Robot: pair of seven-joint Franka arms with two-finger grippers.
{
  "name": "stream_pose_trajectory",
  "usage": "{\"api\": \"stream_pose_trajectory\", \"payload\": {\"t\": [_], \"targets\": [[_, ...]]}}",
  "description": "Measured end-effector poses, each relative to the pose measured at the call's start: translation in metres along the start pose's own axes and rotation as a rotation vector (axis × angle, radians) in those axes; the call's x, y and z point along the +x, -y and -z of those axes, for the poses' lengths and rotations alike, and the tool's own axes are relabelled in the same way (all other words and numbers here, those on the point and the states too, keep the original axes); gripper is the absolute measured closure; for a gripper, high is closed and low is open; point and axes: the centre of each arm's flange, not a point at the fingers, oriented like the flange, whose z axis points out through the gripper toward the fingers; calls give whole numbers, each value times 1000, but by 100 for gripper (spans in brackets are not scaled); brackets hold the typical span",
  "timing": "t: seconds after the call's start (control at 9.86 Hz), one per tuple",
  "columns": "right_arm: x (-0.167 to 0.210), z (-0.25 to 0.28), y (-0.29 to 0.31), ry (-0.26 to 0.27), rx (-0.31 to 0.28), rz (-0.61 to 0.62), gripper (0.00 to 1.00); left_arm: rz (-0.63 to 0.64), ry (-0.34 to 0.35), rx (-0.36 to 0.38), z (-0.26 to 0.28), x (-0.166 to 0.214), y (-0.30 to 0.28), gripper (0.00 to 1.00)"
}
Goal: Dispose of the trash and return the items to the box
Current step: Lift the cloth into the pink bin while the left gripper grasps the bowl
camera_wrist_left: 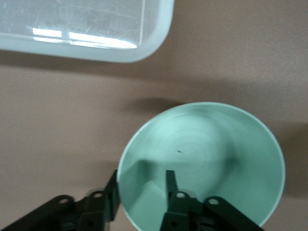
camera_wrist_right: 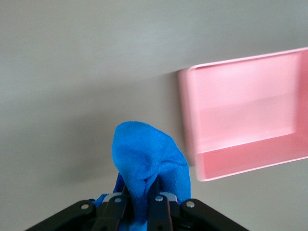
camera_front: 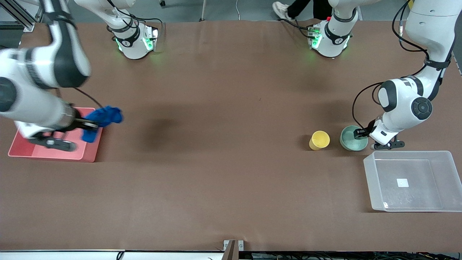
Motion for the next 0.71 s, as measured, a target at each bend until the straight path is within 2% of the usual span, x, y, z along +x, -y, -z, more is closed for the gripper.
{"api": "stream_pose_trajectory", "payload": {"t": [0.2,0.41,0.61,0.71], "targets": [[14,-22,-108,-20,-7,121,85,-12,-16,1,6,4,2,93],[19,-80,-178,-93,-36,203,86,-56,-53,4,42,13,-3,96],[11,-164,-198,-166,-66,235,89,-80,-33,6,111,32,-12,96],[4,-203,-197,-186,-77,239,89,-86,-41,7,154,45,-14,96]]}}
